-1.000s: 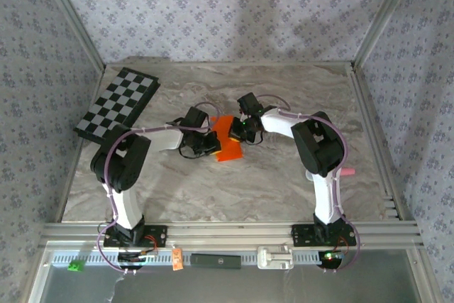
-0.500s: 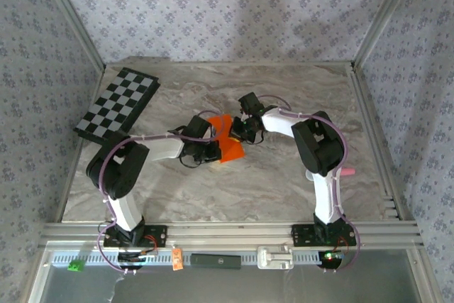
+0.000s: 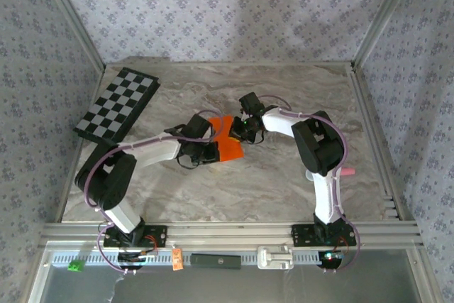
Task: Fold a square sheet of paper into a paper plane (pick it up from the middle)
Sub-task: First fold in half a square sheet of paper at the center of the table, then fold the triangle a second time at the center of the table.
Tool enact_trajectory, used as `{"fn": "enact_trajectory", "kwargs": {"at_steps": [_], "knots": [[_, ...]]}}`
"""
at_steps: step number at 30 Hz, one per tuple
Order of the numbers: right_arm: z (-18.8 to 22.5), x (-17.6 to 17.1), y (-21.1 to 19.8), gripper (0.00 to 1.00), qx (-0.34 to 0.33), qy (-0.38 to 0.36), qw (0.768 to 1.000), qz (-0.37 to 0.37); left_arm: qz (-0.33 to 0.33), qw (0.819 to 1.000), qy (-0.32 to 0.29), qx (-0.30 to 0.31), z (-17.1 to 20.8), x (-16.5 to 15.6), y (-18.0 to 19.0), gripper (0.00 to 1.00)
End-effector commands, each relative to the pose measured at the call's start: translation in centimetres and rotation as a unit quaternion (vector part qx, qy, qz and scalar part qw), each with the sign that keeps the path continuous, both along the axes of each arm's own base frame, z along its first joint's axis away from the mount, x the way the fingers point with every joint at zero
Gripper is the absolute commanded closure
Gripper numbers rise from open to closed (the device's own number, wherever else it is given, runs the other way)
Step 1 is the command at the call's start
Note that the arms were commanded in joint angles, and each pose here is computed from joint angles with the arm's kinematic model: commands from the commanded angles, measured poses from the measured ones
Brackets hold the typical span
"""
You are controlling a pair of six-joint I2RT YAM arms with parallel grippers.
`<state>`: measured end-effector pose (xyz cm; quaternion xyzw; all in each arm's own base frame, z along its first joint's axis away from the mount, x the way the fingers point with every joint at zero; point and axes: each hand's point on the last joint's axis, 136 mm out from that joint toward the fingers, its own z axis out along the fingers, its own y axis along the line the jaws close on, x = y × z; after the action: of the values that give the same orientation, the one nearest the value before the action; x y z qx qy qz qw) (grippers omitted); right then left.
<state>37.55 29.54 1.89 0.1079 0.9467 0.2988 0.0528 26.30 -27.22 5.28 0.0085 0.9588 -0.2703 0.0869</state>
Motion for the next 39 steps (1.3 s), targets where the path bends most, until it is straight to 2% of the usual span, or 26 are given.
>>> {"fn": "enact_trajectory", "kwargs": {"at_steps": [1,7,15,17,21,24,29,31,35,39], "knots": [[-6.3,-2.5,-4.7,1.00,-0.102,0.076,0.991,-0.041,0.038,0.998,-0.033,-0.022,2.0,2.9,0.2,0.99],[-5.7,-2.1,-4.2,1.00,-0.088,0.072,0.992,-0.050,0.045,0.997,-0.003,-0.059,0.4,4.7,-1.6,1.00],[-4.0,-1.9,-3.7,0.98,-0.083,0.047,0.995,-0.038,0.065,0.997,0.027,-0.026,-2.5,6.1,-0.4,1.00],[-2.5,-1.5,-3.1,0.95,-0.076,0.023,0.996,-0.027,0.059,0.997,0.041,0.003,-3.7,5.4,0.3,1.00],[1.0,-0.4,-1.9,0.86,-0.039,-0.027,0.999,-0.018,0.036,0.998,0.053,0.024,-4.7,4.6,0.8,1.00],[3.3,0.3,-2.3,0.79,-0.031,-0.063,0.997,-0.022,0.013,0.999,0.040,0.006,-3.1,4.9,0.0,0.98],[5.1,0.6,-4.6,0.66,-0.054,-0.102,0.993,-0.033,0.011,0.998,-0.004,-0.060,2.3,7.0,-2.1,0.85],[4.4,-0.4,-6.0,0.62,-0.069,-0.099,0.992,-0.036,0.020,0.997,-0.018,-0.070,3.4,7.9,-2.3,0.80],[4.7,-0.9,-7.3,0.57,-0.075,-0.107,0.991,-0.040,0.042,0.997,-0.020,-0.067,3.0,9.8,-1.8,0.78],[4.4,-1.4,-7.3,0.56,-0.070,-0.101,0.992,-0.034,0.054,0.997,-0.007,-0.057,1.4,11.0,-1.7,0.85]]}}
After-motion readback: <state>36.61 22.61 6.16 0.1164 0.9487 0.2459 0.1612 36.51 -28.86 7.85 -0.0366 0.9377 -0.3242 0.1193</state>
